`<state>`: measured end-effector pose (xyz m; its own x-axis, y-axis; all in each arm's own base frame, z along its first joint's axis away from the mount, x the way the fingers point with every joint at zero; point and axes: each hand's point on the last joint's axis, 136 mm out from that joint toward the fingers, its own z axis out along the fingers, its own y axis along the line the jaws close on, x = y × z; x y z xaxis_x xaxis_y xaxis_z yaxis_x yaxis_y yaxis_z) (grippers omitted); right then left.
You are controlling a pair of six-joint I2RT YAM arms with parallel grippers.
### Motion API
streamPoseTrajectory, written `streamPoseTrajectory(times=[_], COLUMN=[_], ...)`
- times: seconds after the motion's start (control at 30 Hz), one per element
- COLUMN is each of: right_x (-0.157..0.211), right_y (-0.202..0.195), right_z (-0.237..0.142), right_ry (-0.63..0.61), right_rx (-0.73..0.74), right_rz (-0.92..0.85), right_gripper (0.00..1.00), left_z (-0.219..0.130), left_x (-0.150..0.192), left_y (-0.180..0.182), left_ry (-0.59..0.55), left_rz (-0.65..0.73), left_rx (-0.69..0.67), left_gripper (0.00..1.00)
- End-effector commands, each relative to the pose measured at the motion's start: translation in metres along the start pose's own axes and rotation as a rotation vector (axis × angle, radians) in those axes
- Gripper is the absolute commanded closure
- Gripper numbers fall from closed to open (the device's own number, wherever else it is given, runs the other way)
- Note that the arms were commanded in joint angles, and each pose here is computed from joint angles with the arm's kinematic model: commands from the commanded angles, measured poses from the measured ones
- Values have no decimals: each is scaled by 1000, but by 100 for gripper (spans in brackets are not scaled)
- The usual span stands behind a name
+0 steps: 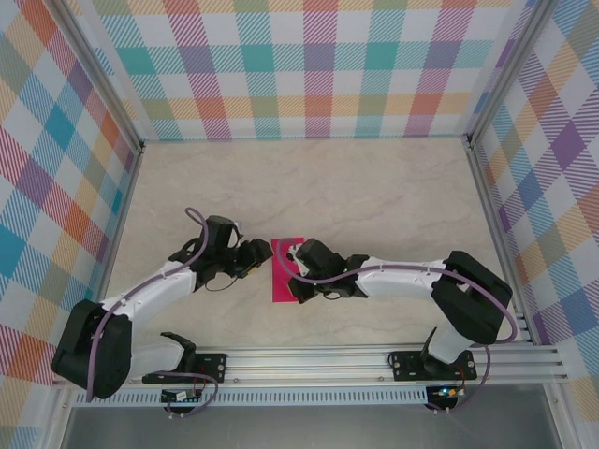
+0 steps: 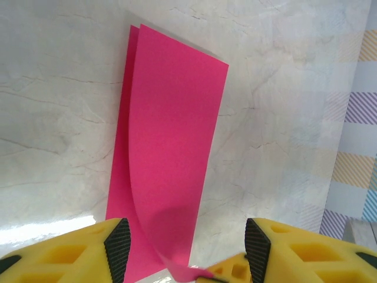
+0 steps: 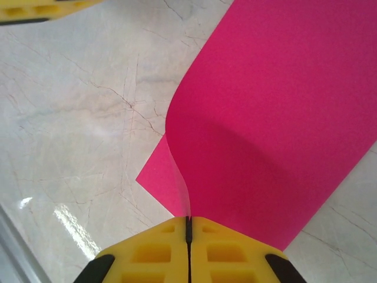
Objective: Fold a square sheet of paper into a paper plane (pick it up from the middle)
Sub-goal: Fold the triangle a second time at the center of the table.
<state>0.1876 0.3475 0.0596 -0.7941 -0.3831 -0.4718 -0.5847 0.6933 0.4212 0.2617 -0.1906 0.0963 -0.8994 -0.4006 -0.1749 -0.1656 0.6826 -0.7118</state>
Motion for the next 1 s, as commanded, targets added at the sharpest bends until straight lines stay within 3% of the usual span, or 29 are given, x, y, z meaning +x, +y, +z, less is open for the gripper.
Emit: streamPoseTrajectory(times=[0.0, 0.37, 0.97], right_x=[-6, -3, -12], right_y=[20, -16, -38], right_z=[-7, 3, 0], right_ry=[6, 70, 112], right_rx=[-184, -165, -110], right_rz=[58, 166, 166], right_gripper=[93, 92, 90], left_z=[-3, -10, 8], left_x=[15, 28, 39], left_y=[15, 8, 3], left_ry=[22, 33, 80], left_rz=[-21, -1, 44], left_rx=[-39, 20, 2], left_gripper=[44, 51, 59])
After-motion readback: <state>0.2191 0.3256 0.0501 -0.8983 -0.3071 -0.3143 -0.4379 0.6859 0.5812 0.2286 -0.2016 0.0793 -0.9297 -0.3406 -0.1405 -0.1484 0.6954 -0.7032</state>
